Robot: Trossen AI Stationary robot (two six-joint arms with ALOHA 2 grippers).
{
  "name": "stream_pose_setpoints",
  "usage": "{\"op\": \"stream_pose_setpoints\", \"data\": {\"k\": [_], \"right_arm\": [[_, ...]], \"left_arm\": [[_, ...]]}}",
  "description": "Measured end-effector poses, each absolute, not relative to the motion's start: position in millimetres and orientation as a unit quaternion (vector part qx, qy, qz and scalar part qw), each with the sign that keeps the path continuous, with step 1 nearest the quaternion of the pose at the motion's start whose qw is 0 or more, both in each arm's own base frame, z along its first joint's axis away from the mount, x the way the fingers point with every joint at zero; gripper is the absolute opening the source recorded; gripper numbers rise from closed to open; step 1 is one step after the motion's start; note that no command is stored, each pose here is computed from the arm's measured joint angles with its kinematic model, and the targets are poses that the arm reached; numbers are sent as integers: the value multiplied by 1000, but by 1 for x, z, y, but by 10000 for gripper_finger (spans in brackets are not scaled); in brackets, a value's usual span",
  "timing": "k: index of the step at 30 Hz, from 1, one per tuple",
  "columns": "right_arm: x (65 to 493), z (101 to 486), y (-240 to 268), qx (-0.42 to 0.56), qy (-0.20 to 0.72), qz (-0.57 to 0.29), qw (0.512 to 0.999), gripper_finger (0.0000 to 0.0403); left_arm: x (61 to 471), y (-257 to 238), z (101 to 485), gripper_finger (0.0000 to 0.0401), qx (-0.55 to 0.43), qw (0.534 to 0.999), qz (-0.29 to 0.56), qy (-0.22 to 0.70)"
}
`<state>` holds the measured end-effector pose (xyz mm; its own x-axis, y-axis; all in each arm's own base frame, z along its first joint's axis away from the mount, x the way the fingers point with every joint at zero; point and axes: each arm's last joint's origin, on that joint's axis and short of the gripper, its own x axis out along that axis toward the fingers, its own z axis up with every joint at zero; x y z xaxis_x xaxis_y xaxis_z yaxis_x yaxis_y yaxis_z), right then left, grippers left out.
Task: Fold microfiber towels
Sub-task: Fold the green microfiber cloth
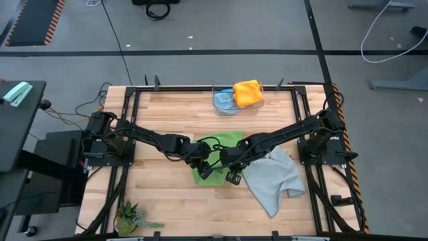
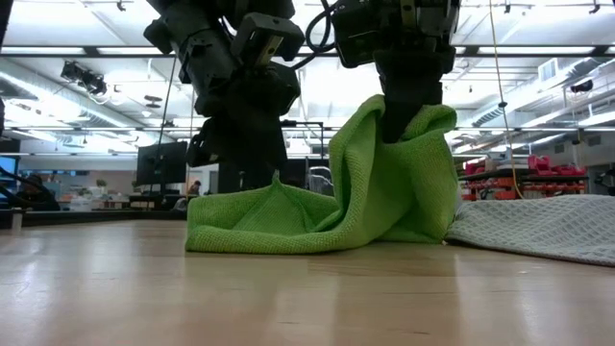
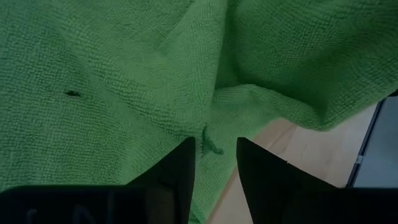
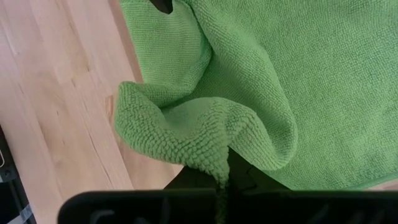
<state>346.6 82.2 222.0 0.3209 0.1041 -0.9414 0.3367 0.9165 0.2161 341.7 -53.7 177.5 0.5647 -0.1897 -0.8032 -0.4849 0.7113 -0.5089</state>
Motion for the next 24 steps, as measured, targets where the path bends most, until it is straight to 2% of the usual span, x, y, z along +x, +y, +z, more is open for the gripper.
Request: {"op": "stream_pose_setpoints", "data": {"k": [15,24], "right_arm": [[349,222,72,199,575,-85,789,0],[349,222,71,199,575,-85,789,0]], "left_arm": [[341,-59,178,120,-371,803,88,459],[342,-58,176,93,-366,805,105,454]]}}
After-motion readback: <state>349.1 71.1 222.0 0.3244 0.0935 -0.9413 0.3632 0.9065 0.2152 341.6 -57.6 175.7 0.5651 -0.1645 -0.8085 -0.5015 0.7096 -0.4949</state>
